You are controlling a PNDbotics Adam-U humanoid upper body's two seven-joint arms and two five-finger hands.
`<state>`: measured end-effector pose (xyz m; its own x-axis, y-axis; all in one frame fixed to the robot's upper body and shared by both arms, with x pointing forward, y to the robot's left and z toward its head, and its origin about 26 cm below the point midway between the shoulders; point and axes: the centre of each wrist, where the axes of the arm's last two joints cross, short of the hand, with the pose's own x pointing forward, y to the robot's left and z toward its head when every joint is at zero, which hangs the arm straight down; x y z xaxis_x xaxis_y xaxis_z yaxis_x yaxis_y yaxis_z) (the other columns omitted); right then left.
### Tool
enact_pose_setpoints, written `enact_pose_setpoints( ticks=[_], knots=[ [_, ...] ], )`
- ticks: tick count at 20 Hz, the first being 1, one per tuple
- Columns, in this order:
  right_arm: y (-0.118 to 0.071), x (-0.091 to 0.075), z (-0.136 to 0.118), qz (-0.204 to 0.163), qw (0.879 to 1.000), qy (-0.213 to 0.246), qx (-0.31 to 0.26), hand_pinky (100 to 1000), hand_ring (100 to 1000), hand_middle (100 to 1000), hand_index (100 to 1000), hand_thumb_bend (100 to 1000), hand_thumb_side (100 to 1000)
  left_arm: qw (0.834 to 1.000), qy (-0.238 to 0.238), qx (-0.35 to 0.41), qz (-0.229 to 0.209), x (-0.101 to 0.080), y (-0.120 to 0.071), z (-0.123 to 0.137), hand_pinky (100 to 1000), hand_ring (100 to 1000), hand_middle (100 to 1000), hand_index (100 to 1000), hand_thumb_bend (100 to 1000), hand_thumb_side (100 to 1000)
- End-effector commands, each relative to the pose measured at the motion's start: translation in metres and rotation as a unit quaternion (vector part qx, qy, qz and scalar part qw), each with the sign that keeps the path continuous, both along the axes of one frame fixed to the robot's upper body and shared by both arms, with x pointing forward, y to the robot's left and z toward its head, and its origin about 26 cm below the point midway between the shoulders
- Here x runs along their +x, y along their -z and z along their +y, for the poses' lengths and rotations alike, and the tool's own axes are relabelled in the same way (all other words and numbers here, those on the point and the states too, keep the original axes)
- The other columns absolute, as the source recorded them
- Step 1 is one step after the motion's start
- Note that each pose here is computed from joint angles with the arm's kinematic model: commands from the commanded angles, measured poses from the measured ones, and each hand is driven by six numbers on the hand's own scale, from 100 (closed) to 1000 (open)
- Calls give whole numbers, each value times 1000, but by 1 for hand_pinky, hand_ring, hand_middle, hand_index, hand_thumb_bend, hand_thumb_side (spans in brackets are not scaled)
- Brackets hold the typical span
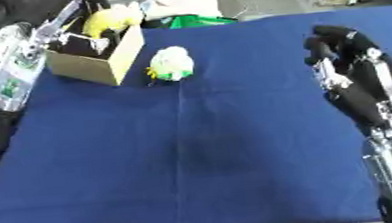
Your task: Pick up objects on the table and place them in the box.
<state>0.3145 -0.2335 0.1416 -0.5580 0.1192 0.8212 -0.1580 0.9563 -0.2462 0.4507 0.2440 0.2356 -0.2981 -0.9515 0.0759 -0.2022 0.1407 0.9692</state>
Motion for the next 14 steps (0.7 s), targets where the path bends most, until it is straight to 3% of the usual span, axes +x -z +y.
enact_pose_setpoints(
  ticks=[1,6,14],
  knots=[
    [-4,0,-2,-7,1000,-3,-5,726,834,634,795,100,409,998,-53,2,-20,10,-16,18,616,529,477,697,267,100],
    [-3,0,-1,-5,1000,-6,-6,726,834,634,796,100,409,993,-116,-1,-9,27,-5,26,623,533,482,701,286,100],
    [-1,0,1,-2,1000,-11,-7,727,835,635,796,100,411,982,-187,9,22,48,31,25,652,580,533,737,348,100]
  ],
)
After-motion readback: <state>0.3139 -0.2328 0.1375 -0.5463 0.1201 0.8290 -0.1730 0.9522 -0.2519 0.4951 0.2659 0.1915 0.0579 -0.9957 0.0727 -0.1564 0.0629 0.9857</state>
